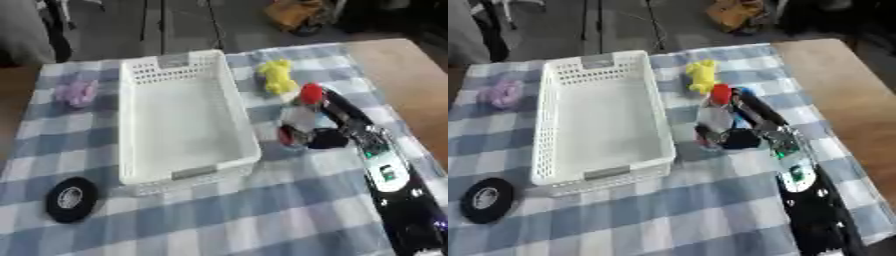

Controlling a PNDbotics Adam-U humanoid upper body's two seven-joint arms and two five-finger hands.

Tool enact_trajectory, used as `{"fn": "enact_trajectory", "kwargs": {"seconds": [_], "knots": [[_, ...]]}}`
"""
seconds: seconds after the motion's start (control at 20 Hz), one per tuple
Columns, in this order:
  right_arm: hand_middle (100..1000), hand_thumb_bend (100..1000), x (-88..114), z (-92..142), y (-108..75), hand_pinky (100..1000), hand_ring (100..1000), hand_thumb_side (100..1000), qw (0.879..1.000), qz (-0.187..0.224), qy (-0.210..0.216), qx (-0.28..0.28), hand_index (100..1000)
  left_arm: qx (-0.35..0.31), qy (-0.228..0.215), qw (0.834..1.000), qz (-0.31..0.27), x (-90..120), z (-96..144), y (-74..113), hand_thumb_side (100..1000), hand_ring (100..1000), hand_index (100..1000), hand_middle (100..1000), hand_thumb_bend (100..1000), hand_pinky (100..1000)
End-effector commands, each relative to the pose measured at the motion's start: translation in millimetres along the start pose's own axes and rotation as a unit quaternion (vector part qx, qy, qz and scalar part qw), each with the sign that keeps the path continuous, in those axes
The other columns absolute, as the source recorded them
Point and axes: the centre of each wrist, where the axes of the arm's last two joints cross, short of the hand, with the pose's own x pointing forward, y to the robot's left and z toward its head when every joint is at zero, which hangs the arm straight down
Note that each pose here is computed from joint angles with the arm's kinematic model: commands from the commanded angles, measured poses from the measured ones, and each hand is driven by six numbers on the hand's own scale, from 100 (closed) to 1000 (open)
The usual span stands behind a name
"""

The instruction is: Pick up objects on the table and place them in the box.

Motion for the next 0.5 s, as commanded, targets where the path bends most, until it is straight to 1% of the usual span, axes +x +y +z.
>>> {"fn": "enact_trajectory", "kwargs": {"seconds": [0.05,0.15,0.2,0.3,0.35,0.4,0.5], "knots": [[431,100,26,-21,-12.0,260,282,138,0.998,-0.045,-0.048,-0.006,590,-0.005,-0.012,1.0,-0.005,5,-4,3.6,951,935,866,881,562,439],[439,100,37,-34,-10.7,265,290,136,0.995,-0.071,-0.076,0.002,598,-0.005,-0.011,1.0,-0.005,5,-4,3.6,951,935,866,881,562,439],[447,100,41,-40,-9.5,271,298,115,0.993,-0.083,-0.089,0.005,603,-0.005,-0.011,1.0,-0.005,5,-4,3.6,951,935,865,881,562,439],[444,100,50,-58,-0.8,273,296,128,0.987,-0.106,-0.122,0.019,600,-0.007,-0.01,1.0,-0.004,4,-4,3.1,951,935,865,881,562,438],[444,100,50,-64,3.2,273,296,128,0.985,-0.114,-0.13,0.026,600,-0.007,-0.01,1.0,-0.004,4,-4,2.9,951,935,865,881,562,438],[437,100,50,-68,7.3,274,291,157,0.983,-0.12,-0.136,0.035,595,-0.008,-0.01,1.0,-0.003,4,-4,2.6,951,936,865,881,562,438],[431,100,47,-78,24.3,276,285,186,0.977,-0.136,-0.148,0.077,591,-0.01,-0.009,1.0,-0.002,4,-4,1.9,951,936,865,881,561,438]]}}
